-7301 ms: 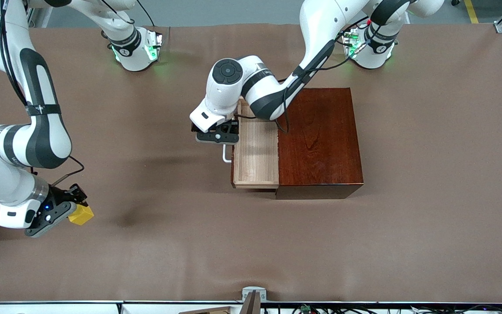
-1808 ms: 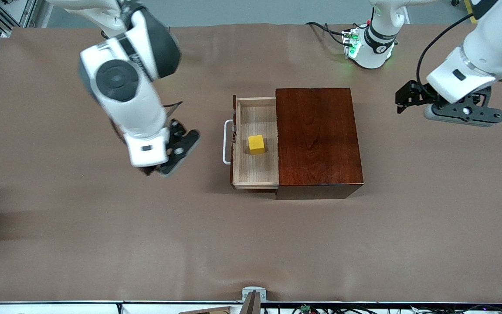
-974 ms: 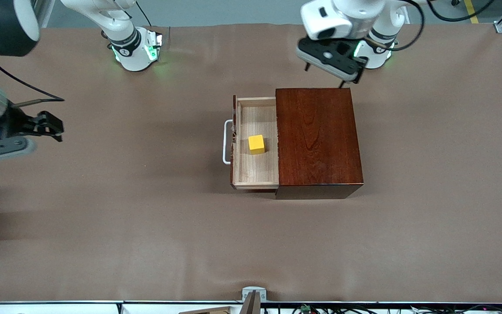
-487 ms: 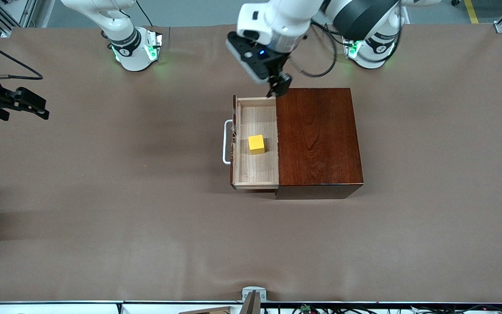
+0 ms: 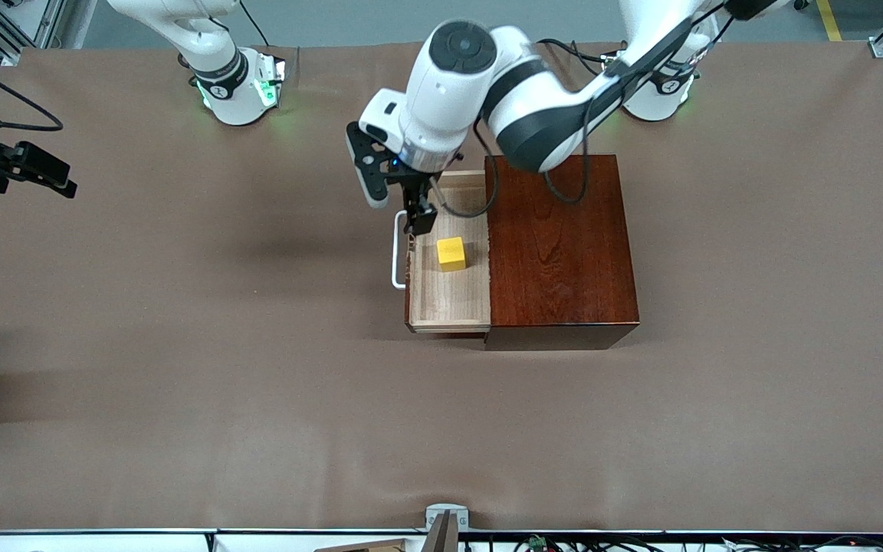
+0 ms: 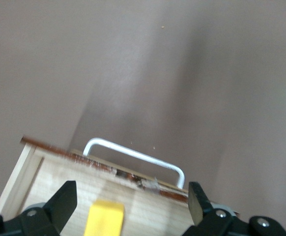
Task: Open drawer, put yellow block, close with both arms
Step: 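Push the drawer closed into the box with the left gripper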
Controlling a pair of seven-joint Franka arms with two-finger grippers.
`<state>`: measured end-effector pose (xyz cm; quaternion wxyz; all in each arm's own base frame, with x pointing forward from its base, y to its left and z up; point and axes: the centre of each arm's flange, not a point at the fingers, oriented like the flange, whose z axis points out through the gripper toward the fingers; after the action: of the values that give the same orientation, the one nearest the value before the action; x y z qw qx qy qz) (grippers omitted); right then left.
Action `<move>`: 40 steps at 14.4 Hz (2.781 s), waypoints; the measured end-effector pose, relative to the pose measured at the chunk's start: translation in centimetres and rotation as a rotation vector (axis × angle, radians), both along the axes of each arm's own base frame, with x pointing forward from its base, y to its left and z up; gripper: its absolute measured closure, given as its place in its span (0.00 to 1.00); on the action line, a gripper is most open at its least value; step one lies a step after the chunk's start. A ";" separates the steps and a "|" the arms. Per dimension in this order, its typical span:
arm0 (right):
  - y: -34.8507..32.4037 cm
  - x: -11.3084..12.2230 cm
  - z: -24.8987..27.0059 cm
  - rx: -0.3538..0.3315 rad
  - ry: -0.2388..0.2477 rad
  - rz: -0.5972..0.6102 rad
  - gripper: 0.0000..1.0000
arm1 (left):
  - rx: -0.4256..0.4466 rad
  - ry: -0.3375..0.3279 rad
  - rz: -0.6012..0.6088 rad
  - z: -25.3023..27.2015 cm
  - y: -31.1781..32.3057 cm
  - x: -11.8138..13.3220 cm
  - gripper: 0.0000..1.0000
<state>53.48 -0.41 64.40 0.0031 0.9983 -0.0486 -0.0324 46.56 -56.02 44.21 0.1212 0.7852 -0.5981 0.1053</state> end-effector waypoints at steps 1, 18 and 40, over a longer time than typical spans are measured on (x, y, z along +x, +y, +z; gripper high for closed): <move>0.0 0.0 0.0 0.000 0.001 -0.003 0.00 | 0.000 -0.014 -0.047 -1.7 -0.3 0.4 0.00; -0.6 2.5 -1.9 0.014 -0.073 -0.022 0.00 | 0.135 -0.068 -0.250 -11.4 -2.4 -0.1 0.00; -0.3 3.6 -2.4 0.014 -0.115 -0.016 0.00 | 0.609 0.101 -0.253 -12.5 5.4 2.2 0.00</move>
<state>57.11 -0.71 61.99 -0.0070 0.9981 -0.0567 0.0245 48.80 -50.58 31.74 -0.0775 0.7090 -0.6882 -0.1333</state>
